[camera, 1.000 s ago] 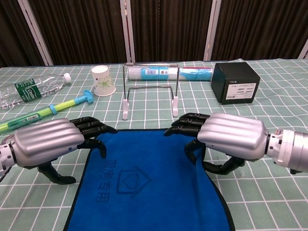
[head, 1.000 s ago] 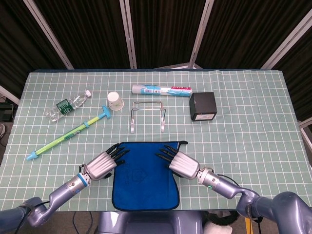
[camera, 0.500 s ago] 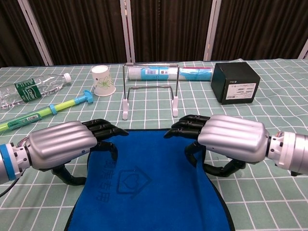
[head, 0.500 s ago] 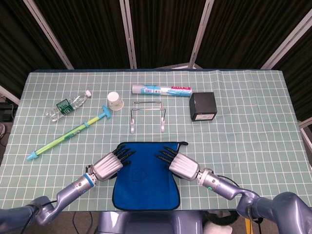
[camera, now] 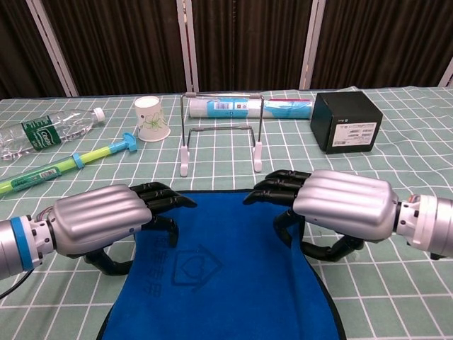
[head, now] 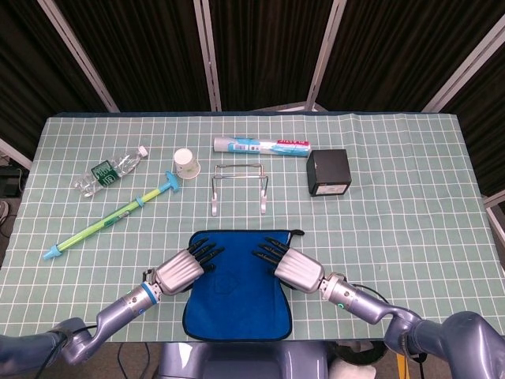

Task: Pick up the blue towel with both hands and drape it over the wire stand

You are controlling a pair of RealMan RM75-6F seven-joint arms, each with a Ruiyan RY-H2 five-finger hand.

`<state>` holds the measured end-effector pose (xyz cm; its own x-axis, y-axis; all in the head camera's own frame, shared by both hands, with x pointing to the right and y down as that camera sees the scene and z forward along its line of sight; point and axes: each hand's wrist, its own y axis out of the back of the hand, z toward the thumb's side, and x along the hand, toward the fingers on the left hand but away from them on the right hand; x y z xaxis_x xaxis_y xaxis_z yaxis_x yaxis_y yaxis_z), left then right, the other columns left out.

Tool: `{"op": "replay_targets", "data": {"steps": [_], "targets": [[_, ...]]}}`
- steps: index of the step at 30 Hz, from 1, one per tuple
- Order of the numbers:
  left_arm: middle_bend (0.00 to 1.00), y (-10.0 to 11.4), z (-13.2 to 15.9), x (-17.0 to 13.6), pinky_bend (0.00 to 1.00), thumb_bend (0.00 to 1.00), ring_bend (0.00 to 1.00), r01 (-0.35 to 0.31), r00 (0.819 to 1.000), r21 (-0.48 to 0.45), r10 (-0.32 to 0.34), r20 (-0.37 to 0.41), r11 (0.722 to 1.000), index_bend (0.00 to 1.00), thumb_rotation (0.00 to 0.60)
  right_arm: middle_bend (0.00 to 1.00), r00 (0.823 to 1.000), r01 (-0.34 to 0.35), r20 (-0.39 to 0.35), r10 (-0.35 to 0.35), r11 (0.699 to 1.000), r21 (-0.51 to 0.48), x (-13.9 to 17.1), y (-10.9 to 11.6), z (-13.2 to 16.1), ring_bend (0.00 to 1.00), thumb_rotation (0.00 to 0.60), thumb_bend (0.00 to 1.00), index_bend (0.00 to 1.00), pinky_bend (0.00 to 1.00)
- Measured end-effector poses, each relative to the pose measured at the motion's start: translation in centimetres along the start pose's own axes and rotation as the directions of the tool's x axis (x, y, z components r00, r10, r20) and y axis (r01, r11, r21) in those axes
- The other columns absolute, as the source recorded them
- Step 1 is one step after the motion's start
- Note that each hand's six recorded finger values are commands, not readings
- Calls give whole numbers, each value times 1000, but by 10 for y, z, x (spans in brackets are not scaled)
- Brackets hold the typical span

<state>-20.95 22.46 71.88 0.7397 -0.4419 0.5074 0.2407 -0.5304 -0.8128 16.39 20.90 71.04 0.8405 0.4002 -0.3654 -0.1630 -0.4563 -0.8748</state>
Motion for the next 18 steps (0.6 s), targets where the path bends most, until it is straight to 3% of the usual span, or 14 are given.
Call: {"op": "replay_targets", "data": {"steps": [7,18], "targets": [[0,1,2,1,0,560,0,-3,1000,-24,2,-3,1000,470,600,63,1000,11,0,-11,1000,-4,1,3,0,0,600,449,788,0],[0,16,5,4,0,572,0,-59,998,-69,58,-17,996,752,600,63,999,44,5,-44,999,1,6,17,-2,0,600,449,836,0]]}}
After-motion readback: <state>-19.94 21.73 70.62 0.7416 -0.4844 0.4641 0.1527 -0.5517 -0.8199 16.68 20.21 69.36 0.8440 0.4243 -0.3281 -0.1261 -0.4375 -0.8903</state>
